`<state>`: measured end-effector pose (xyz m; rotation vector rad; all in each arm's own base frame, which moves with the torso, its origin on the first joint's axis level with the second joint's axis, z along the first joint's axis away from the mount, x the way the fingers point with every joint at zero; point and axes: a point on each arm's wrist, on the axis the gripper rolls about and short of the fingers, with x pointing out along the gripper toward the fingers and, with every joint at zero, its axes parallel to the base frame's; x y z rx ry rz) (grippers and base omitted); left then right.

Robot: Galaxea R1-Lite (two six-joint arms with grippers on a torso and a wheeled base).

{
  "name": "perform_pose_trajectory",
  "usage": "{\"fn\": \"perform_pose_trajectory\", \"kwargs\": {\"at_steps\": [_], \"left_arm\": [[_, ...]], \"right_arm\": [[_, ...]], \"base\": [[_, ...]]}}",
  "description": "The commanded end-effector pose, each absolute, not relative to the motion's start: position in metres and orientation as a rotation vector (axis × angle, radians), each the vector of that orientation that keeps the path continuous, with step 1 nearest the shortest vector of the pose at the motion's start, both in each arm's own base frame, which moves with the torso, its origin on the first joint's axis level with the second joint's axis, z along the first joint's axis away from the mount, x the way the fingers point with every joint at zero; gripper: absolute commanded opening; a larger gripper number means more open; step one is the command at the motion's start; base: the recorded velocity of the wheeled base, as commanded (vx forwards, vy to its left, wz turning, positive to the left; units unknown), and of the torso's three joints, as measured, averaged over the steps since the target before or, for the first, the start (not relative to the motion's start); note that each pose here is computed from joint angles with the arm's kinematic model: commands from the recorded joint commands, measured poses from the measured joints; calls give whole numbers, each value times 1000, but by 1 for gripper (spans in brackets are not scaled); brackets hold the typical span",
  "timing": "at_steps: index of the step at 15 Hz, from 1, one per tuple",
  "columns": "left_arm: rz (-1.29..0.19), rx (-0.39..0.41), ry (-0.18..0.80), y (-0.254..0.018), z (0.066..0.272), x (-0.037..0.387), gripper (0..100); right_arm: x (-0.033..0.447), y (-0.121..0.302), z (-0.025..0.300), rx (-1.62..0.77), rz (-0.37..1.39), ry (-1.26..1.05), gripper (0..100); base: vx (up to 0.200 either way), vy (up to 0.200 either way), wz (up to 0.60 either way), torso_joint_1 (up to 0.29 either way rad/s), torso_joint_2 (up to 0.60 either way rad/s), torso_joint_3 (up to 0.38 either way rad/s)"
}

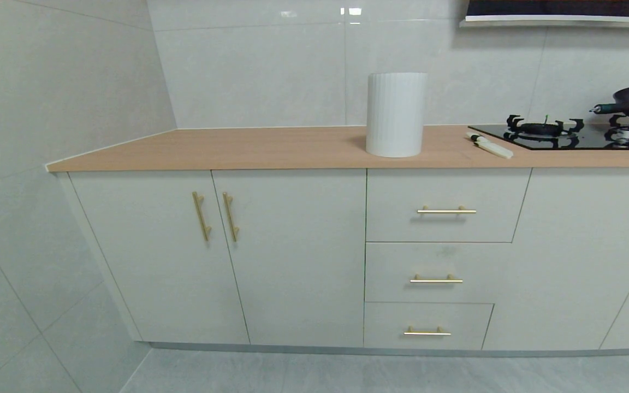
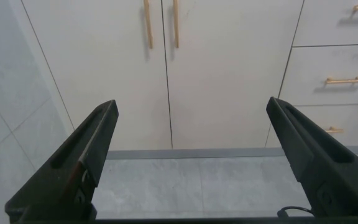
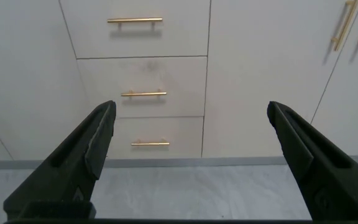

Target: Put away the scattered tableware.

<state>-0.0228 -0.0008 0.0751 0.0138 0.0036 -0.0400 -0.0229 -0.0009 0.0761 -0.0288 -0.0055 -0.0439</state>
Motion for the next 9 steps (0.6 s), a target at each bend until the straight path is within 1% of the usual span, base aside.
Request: {"fn": "perform_pose_trajectory", "kwargs": {"at_steps": [1, 8, 9], "left_arm": [[-40, 14, 4, -1, 75, -23, 100], [-41, 15, 3, -1, 75, -23, 100], [-40, 15, 3, -1, 75, -23, 100]], "right_arm": [[-23, -1, 76, -32, -43, 2, 100], [-23, -1, 76, -12, -41, 0, 100], [-23, -1, 76, -12, -41, 0, 100]], "base": [[0, 0, 0, 0, 0, 0], [0, 0, 0, 0, 0, 0], [200, 0, 0, 2, 2, -2]]}}
